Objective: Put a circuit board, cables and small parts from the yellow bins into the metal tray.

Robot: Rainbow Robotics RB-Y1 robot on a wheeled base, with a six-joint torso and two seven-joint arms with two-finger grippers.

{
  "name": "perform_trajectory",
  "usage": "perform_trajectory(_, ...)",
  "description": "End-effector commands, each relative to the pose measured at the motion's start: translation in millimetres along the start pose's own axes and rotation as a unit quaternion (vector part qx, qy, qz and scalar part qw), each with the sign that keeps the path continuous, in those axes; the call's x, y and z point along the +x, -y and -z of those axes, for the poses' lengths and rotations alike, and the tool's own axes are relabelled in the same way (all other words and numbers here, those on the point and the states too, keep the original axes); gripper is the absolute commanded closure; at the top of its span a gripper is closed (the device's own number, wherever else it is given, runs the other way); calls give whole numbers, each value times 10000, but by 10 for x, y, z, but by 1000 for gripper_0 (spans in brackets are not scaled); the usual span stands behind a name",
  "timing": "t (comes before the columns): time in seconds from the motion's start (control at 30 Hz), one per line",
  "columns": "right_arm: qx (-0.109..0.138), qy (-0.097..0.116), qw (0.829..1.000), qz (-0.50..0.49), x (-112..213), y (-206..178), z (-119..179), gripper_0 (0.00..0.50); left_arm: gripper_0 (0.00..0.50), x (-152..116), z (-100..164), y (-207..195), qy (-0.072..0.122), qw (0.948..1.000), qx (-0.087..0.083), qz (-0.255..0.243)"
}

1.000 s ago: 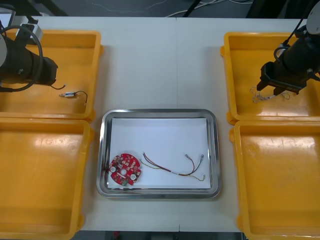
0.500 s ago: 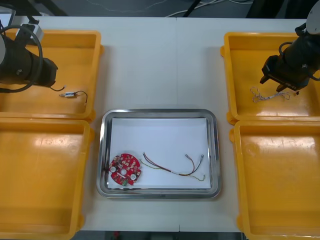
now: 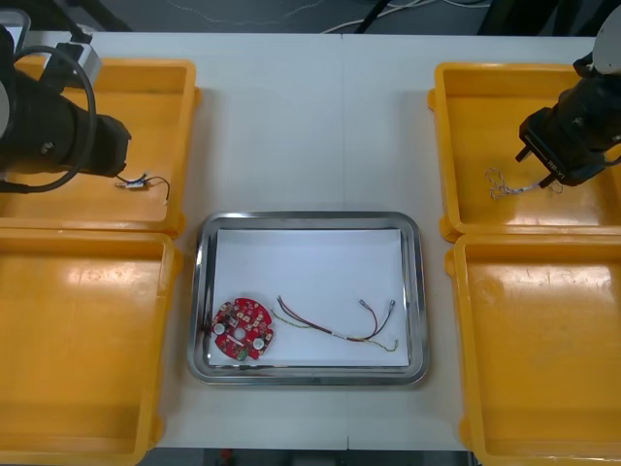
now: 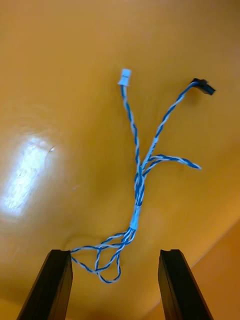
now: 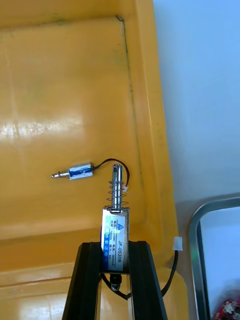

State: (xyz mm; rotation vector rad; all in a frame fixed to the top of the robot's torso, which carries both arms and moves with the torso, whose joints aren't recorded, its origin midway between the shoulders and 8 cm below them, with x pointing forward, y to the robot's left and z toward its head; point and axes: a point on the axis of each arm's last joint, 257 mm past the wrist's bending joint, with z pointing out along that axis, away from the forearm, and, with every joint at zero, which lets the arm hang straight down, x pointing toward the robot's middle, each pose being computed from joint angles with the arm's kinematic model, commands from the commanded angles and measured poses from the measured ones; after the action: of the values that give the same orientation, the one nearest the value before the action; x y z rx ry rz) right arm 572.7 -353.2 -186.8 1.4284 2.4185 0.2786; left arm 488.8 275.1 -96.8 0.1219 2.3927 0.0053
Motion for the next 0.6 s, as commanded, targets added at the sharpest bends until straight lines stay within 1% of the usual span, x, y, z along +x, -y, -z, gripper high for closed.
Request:
perform_trajectory(0.03,-125,294,9992,-236,-239,110,-36,0,500,152,-5,203,47,9998,9,215)
perform_trajectory(0.13,-154,341,9990,-253,-272,171,-125,0,500,244,-46,300,43,9999,-37,158)
perform_trajectory(0.2,-174,355,9989,-251,-277,195,-173,0,500,297,-79,363,50,9999,-34,133)
perform_trajectory(0.27,-198,353,9988,-257,-264,207,-223,0,500,353,-112,465,56,9998,21,164)
perform_trajectory(0.33,-199,347,9989,-252,-252,219,-254,0,500,375,-127,570,104,9998,80,169)
perform_trajectory(0.6,-222,288,9991,-218,-153,168,-307,0,500,556,-243,938,75,9998,164,9)
